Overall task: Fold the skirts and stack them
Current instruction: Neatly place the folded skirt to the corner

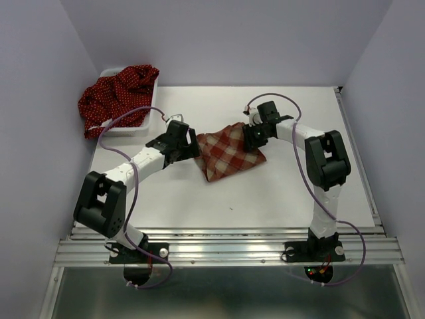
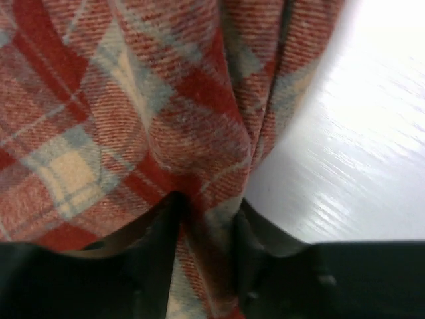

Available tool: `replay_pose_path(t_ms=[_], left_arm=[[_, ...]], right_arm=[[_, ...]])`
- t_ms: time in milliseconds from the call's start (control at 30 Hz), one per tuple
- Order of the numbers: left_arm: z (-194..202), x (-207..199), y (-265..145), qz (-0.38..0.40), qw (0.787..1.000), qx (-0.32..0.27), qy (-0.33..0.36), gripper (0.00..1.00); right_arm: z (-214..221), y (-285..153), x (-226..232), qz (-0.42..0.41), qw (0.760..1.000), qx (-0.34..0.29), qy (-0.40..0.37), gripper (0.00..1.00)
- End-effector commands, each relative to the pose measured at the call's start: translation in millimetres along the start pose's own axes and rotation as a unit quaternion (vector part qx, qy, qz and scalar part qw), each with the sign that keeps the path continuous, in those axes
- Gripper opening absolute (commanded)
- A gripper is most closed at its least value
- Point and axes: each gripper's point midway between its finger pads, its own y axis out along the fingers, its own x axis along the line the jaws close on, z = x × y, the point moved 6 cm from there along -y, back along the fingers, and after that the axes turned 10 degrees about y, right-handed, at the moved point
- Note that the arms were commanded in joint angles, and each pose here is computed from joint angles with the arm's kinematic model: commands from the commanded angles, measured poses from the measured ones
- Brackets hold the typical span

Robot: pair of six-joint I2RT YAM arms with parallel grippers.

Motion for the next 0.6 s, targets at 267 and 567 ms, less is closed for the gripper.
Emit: replay_pose_path(t_ms=[267, 567], left_arm=[[-48.4, -3.9, 1.3, -0.015, 0.999, -0.05, -0.003, 0.95], [-85.1, 1.7, 4.4, -0.025, 0.997, -0.077, -0.009, 0.94]], right_arm=[[-23.3, -25.7, -25.0, 0.128, 0.989, -0.066, 0.007, 0.01], [-72.7, -88.8, -108.7, 0.262, 0.952, -0.152, 0.043, 0.01]])
